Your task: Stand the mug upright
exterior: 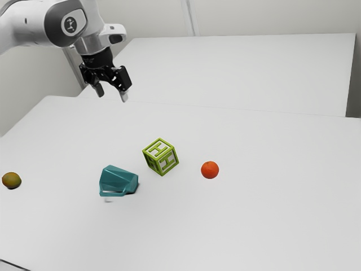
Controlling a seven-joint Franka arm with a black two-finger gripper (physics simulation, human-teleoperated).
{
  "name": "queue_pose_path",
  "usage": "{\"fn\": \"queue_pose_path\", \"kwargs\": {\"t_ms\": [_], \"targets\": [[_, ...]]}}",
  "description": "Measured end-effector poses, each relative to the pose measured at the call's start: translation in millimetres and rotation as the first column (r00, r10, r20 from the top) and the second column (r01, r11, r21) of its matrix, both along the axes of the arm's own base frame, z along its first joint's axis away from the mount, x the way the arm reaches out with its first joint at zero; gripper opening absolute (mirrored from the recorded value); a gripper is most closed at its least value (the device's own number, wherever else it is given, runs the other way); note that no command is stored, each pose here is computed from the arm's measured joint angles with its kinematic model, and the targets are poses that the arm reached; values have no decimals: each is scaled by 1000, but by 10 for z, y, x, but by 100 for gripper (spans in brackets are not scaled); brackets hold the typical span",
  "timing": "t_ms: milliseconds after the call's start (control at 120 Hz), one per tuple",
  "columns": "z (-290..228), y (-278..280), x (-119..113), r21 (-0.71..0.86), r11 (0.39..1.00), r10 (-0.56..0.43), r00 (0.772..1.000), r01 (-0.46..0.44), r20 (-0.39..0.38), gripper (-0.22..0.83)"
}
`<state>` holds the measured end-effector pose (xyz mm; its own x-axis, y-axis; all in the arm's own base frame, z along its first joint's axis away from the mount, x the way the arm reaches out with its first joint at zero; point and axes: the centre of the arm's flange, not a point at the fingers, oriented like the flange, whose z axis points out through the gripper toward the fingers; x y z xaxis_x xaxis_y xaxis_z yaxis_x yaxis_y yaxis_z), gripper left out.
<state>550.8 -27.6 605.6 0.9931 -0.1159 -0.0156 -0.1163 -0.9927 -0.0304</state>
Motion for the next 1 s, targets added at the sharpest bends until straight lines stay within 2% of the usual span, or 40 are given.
{"fn": "queue_pose_path", "kwargs": {"t_ms": [442,750,1000], "targets": [[44,144,-163,3,1000,23,1000,-23,1,59],[-237,877,-293,-45,988,144,988,-147,-61,59],[-640,1489,-515,-171,947,250,959,-270,-130,59]]}}
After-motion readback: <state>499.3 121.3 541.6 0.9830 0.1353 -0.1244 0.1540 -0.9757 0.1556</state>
